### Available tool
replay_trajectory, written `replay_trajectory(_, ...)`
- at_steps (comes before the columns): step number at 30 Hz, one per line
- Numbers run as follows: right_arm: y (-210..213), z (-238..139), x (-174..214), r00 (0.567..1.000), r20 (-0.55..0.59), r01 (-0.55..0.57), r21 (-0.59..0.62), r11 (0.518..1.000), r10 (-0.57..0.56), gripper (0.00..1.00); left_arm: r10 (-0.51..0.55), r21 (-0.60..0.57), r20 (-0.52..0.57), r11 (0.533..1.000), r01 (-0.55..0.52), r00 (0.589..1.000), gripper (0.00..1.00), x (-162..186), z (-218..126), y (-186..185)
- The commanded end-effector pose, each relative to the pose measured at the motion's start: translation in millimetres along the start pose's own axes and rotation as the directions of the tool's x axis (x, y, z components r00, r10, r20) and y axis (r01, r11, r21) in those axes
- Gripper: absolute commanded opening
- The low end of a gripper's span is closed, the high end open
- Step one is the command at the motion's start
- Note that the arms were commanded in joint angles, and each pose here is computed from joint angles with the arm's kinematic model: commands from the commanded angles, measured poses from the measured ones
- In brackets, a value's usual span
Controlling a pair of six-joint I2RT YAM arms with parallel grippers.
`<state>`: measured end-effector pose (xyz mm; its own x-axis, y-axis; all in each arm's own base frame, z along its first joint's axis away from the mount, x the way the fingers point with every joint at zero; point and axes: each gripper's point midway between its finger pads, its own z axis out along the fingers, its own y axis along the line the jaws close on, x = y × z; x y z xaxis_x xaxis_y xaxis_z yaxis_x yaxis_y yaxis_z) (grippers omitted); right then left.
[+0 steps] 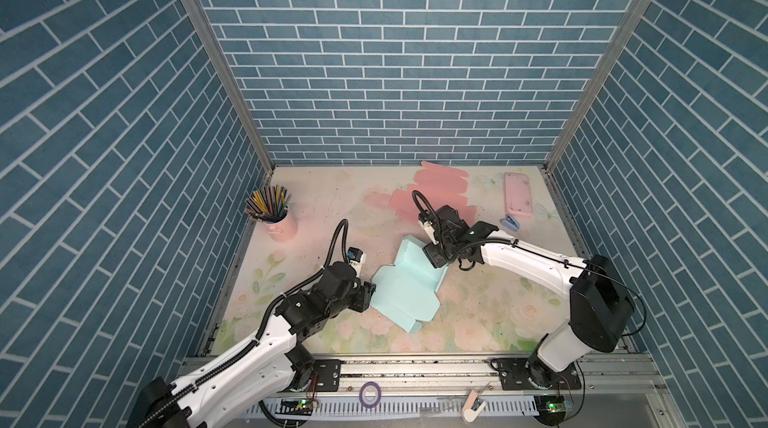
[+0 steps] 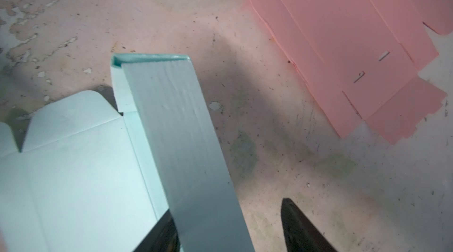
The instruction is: Fold the paper box
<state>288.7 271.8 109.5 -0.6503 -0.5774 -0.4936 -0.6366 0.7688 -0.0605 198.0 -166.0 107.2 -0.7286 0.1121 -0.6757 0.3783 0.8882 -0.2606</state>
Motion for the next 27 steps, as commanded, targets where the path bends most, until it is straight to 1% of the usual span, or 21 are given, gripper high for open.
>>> replay_trajectory(1, -7.3, 11.6, 9.2, 0.999, -0.025, -0.027, -0.026, 0.999, 0.026, 0.63, -0.085, -0.025, -0.036, 0.996, 0.085, 0.996, 0.64, 9.3, -12.4, 3.3)
replay_trajectory(4, -19.3, 21.2, 15.2, 0.995, -0.036, -0.091, -0.032, 0.995, 0.090, 0.61, -0.128, -0.001, -0.026, 0.992, 0.128, 0.991, 0.70, 7.6, -19.2, -3.2)
replay_trajectory(7, -24.4, 29.0, 19.0, 0.991, -0.037, -0.134, -0.054, 0.990, 0.132, 0.59, -0.139, 0.037, -0.020, 0.990, 0.140, 0.990, 0.78, 4.2, -20.5, -14.8)
replay_trajectory(10, -24.9, 34.6, 23.6, 0.989, -0.048, -0.139, -0.057, 0.989, 0.136, 0.58, -0.148, 0.063, -0.013, 0.987, 0.149, 0.989, 0.92, -2.1, -18.5, -27.3)
replay_trajectory(13, -23.9, 34.5, 25.2, 0.990, -0.040, -0.141, -0.063, 0.988, 0.139, 0.57, -0.160, 0.068, -0.001, 0.985, 0.159, 0.987, 0.99, -4.7, -12.4, -37.0)
replay_trajectory(18, -21.9, 39.1, 30.8, 0.988, -0.041, -0.149, -0.075, 0.986, 0.146, 0.57, -0.203, 0.133, 0.020, 0.971, 0.199, 0.979, 0.99, -16.2, 1.8, -56.7)
replay_trajectory(21, -20.0, 41.4, 34.2, 0.988, -0.041, -0.154, -0.083, 0.985, 0.151, 0.57, -0.225, 0.151, 0.022, 0.964, 0.219, 0.974, 0.94, -18.6, 8.6, -64.1)
replay_trajectory(27, -17.9, 49.6, 40.0, 0.986, -0.049, -0.162, -0.091, 0.983, 0.158, 0.56, -0.270, 0.135, 0.034, 0.955, 0.263, 0.962, 0.88, -12.5, 14.7, -62.2)
